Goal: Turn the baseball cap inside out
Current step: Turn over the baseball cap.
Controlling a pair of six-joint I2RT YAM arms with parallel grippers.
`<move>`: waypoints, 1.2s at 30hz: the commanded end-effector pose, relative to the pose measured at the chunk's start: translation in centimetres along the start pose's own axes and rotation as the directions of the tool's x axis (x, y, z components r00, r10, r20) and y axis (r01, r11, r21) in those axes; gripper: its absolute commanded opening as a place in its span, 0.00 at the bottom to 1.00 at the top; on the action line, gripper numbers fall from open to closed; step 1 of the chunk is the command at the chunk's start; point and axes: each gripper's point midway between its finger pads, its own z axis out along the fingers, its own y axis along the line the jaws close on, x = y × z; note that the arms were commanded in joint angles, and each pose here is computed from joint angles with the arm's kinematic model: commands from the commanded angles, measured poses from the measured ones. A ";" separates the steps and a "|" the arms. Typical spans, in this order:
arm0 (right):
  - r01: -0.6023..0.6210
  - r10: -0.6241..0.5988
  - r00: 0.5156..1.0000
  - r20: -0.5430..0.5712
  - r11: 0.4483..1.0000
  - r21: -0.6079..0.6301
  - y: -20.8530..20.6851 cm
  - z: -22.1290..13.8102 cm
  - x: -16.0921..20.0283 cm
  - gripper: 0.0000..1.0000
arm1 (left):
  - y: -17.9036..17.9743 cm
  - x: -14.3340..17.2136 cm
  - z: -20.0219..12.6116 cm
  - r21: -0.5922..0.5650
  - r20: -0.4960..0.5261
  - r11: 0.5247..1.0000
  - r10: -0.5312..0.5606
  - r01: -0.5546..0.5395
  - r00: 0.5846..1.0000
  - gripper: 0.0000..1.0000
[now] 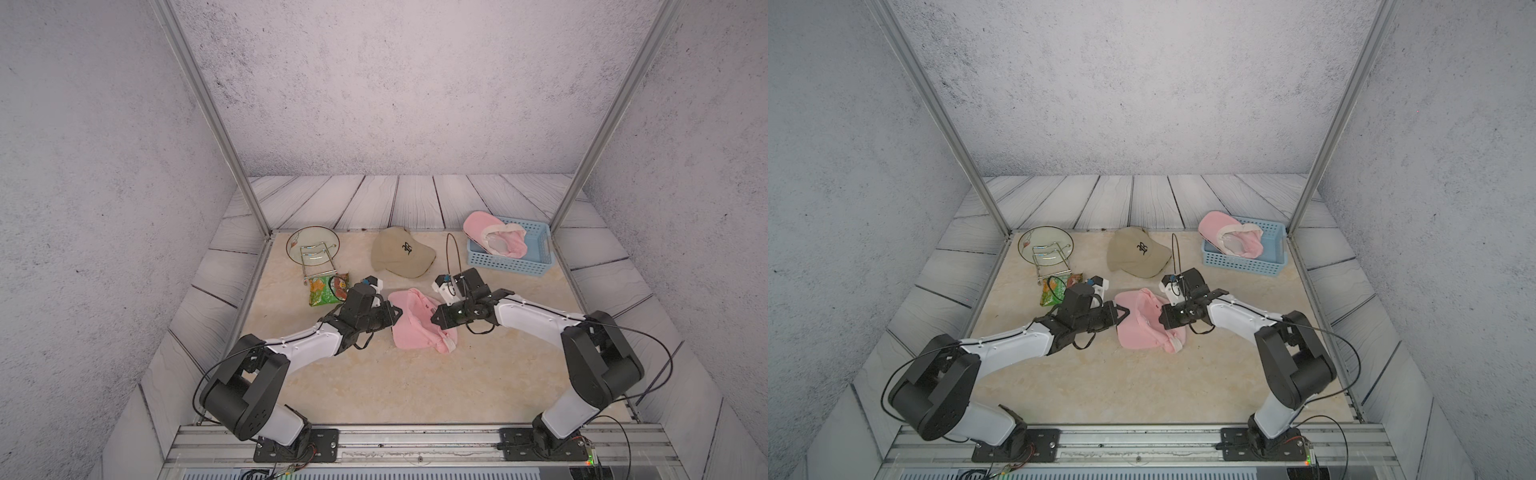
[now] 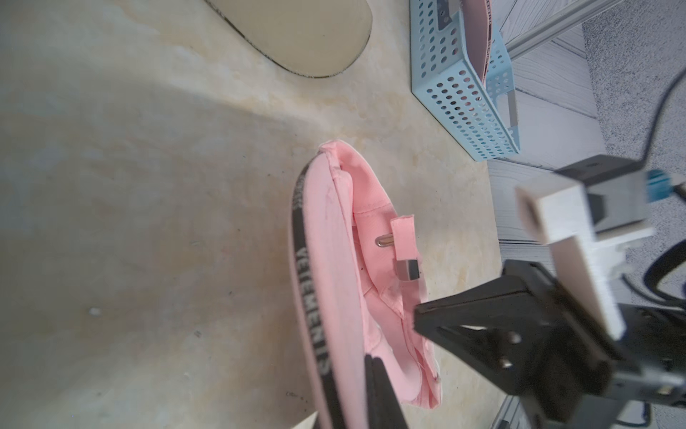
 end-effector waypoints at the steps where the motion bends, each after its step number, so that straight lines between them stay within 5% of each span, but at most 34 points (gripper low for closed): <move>1: -0.031 0.036 0.997 0.075 0.997 -0.066 0.1 -3.0 -1.0 0.00 | 3.5 0.6 -1.0 -0.148 -0.005 0.988 0.055 -0.055 0.998 0.00; 7: -0.061 0.057 0.992 0.109 0.997 0.042 -2.9 -5.3 -0.9 0.00 | 2.8 0.2 -1.8 -0.129 -0.001 0.986 0.103 -0.102 0.995 0.00; 11: -0.021 0.028 0.997 0.066 0.995 -0.095 -0.4 -5.1 -0.5 0.01 | 1.8 0.4 -1.5 -0.085 -0.033 0.988 0.123 -0.125 0.992 0.00; 14: 0.005 -0.001 1.000 0.025 0.987 -0.161 1.4 -4.1 0.1 0.17 | 1.5 0.6 -1.2 -0.063 -0.051 0.990 0.121 -0.124 0.991 0.00; 17: 0.018 -0.018 1.000 0.001 0.995 -0.095 1.2 -2.5 0.4 0.36 | 1.1 0.7 -1.0 -0.046 -0.062 0.991 0.120 -0.122 0.991 0.00; 21: -0.006 0.006 1.000 -0.006 1.000 0.012 -0.3 -0.6 0.0 0.44 | 0.8 0.7 -1.0 -0.034 -0.067 0.992 0.122 -0.124 0.990 0.00; 31: 0.022 -0.012 0.998 -0.067 0.990 0.139 -1.6 4.8 -0.7 0.43 | 0.5 0.9 -1.2 -0.022 -0.076 0.992 0.125 -0.127 0.989 0.00; 36: 0.022 0.008 0.996 -0.085 0.938 0.345 -5.6 4.6 -0.3 0.14 | 1.0 0.8 -1.5 -0.050 -0.072 0.989 0.134 -0.138 0.988 0.00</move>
